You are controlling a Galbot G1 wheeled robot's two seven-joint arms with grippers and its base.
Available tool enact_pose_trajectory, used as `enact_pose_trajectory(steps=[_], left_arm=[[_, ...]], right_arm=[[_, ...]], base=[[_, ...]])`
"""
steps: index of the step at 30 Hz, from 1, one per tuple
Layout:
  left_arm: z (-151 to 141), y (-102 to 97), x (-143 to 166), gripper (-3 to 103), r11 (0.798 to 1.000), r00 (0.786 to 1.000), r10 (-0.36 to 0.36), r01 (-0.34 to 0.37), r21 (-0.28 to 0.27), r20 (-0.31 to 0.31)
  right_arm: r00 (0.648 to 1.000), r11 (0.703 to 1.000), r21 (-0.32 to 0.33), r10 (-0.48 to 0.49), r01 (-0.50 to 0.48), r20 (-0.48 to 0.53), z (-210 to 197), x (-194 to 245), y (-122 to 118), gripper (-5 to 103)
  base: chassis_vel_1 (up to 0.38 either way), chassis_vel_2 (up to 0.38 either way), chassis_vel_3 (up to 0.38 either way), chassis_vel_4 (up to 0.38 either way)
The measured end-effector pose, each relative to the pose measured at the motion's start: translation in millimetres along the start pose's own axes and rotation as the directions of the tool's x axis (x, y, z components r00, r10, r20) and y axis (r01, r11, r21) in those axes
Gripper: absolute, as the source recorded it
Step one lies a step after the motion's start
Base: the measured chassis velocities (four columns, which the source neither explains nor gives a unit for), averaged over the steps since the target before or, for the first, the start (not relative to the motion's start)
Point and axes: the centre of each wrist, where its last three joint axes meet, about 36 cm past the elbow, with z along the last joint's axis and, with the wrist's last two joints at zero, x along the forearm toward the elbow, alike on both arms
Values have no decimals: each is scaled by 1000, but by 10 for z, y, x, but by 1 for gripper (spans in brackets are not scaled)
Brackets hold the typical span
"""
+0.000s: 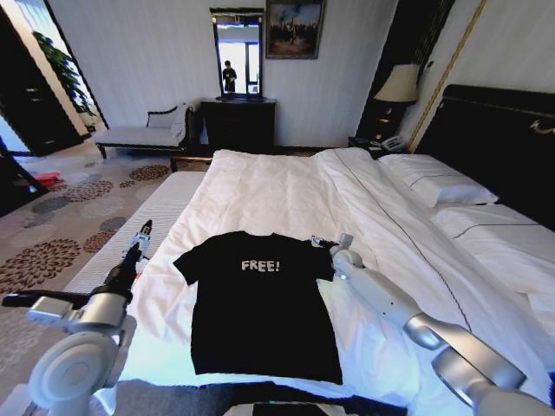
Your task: Fold the clothes on the bed.
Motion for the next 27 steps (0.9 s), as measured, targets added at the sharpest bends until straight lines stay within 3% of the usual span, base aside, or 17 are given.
enact_pose_trajectory(steps=[12,15,20,27], left_arm=[[39,38,-34,100,1000,1000,-16,16,-14,-10],[56,60,-54,100,999,1000,-24,24,-22,-12],[60,79,-76,100,999,1000,-28,28,-26,-13],[68,120,-148,100,999,999,-31,30,-28,-14]], right_arm=[[1000,999,42,-19,19,-14,122,28,75,97],[1000,997,72,-15,17,-17,213,-4,104,84],[1000,996,85,-22,22,-10,262,-45,141,73],[999,995,90,-38,37,10,252,-47,175,40]], base=[[0,0,0,0],[0,0,0,0],[0,0,0,0],[0,0,0,0]])
